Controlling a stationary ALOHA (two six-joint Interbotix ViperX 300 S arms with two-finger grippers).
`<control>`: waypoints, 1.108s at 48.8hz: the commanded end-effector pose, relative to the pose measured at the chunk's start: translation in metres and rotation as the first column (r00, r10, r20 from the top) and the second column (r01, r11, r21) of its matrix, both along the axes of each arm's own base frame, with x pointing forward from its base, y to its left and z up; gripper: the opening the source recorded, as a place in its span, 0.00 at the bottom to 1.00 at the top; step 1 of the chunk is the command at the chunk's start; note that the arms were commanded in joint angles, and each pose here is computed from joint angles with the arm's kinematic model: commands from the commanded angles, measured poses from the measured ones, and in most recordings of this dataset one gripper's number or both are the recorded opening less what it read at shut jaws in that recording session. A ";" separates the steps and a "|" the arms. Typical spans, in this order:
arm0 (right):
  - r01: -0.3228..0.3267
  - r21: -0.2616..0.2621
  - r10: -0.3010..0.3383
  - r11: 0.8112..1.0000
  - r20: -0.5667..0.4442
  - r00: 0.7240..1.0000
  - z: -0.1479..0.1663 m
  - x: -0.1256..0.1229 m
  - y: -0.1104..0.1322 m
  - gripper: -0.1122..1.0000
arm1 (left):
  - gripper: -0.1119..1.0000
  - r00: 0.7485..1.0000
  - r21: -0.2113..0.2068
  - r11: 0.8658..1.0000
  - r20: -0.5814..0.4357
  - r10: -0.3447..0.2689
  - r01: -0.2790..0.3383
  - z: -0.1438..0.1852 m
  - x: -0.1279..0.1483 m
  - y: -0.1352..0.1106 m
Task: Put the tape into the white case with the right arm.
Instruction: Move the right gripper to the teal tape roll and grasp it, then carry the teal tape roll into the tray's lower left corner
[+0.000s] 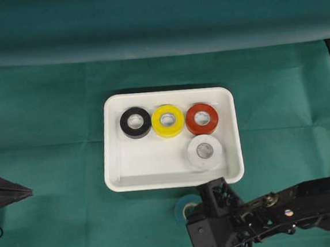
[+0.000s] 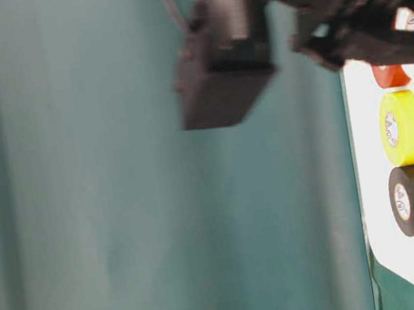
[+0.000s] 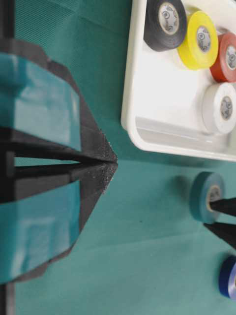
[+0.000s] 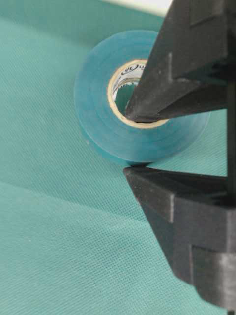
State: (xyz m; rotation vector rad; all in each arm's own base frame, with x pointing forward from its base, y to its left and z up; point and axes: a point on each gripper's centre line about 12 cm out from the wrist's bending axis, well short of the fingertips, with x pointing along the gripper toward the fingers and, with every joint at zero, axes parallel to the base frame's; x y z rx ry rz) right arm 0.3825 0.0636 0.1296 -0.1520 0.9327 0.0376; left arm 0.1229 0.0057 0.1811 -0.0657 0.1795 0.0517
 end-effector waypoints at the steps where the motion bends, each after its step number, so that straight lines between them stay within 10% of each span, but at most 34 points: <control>1: 0.016 -0.004 -0.015 1.000 0.062 0.998 0.035 0.004 0.000 0.11 | 0.10 1.000 -0.002 1.000 0.014 0.000 0.000 0.005 0.001 0.000; 28: 0.018 -0.005 -0.017 1.000 0.068 0.998 0.039 0.004 0.001 0.11 | 0.10 1.000 -0.002 1.000 0.012 0.000 0.000 0.005 0.001 0.000; 54: -0.046 -0.043 0.053 0.998 0.179 0.982 0.049 0.078 0.017 0.11 | 0.10 1.000 -0.002 1.000 0.014 0.000 0.000 0.005 0.001 0.000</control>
